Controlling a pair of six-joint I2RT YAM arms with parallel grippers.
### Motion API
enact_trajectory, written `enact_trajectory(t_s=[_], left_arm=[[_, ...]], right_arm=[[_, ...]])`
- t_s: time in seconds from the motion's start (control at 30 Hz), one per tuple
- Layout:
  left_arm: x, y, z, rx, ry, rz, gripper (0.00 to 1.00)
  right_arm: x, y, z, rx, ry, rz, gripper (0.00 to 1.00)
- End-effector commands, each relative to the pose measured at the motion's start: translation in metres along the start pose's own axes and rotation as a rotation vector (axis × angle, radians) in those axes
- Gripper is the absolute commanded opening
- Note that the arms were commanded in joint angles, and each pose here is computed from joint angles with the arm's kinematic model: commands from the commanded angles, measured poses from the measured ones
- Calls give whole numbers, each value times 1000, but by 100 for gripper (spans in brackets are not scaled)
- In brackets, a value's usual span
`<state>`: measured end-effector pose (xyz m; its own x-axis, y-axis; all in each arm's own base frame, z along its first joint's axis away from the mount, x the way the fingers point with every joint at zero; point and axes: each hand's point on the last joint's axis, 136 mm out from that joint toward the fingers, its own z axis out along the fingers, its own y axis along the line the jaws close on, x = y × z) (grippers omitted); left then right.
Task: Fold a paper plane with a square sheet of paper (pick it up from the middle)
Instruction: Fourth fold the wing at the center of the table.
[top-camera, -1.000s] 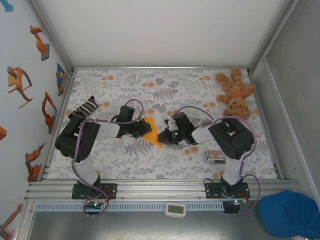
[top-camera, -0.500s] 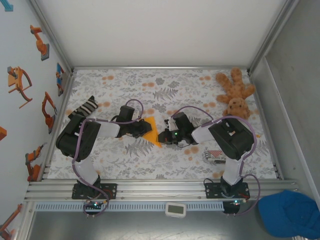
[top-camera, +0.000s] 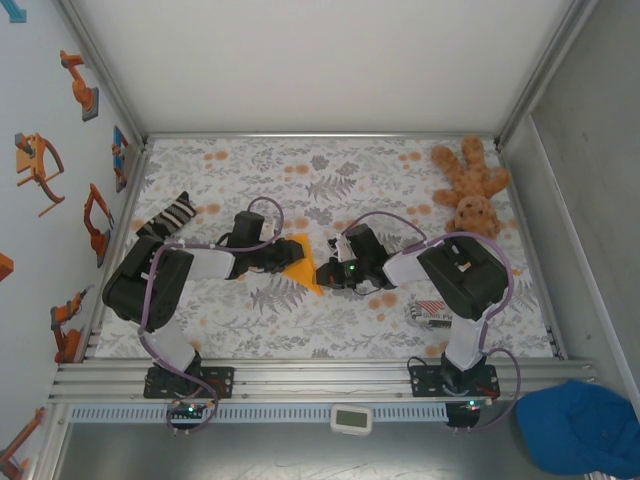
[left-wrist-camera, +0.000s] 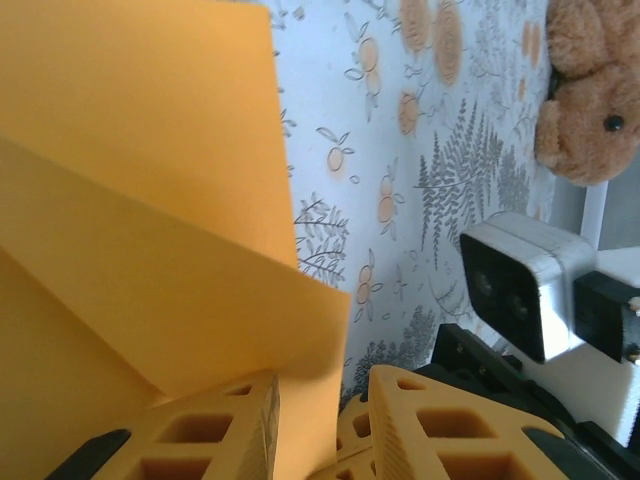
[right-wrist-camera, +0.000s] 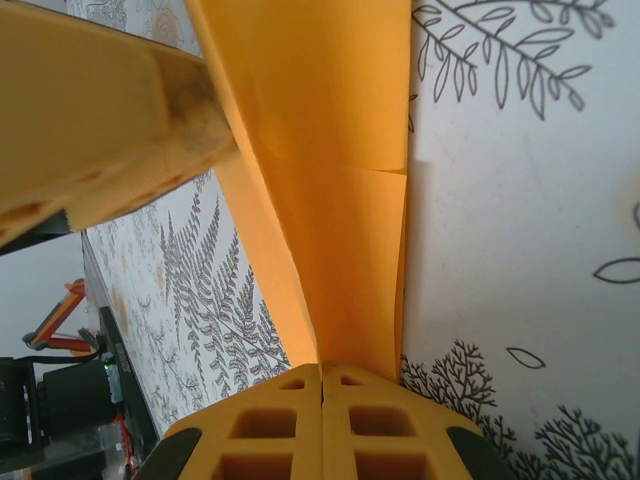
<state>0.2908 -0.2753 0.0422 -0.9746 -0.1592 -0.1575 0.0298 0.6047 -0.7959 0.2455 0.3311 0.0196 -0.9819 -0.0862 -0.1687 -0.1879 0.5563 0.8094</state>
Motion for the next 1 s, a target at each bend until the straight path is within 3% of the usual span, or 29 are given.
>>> enact_trajectory(t_s=[0.0,0.73,0.97], left_arm=[[-1,-1,-5,7,-10,33,29],[-4,-5,9,11,14,15,31],[-3,-6,12,9,20,16,30]], right_arm=[[17,-36,-1,141,33,68,0],[20,-43,1,167,48,62,0],[21,-47,1,178,51,61,5]])
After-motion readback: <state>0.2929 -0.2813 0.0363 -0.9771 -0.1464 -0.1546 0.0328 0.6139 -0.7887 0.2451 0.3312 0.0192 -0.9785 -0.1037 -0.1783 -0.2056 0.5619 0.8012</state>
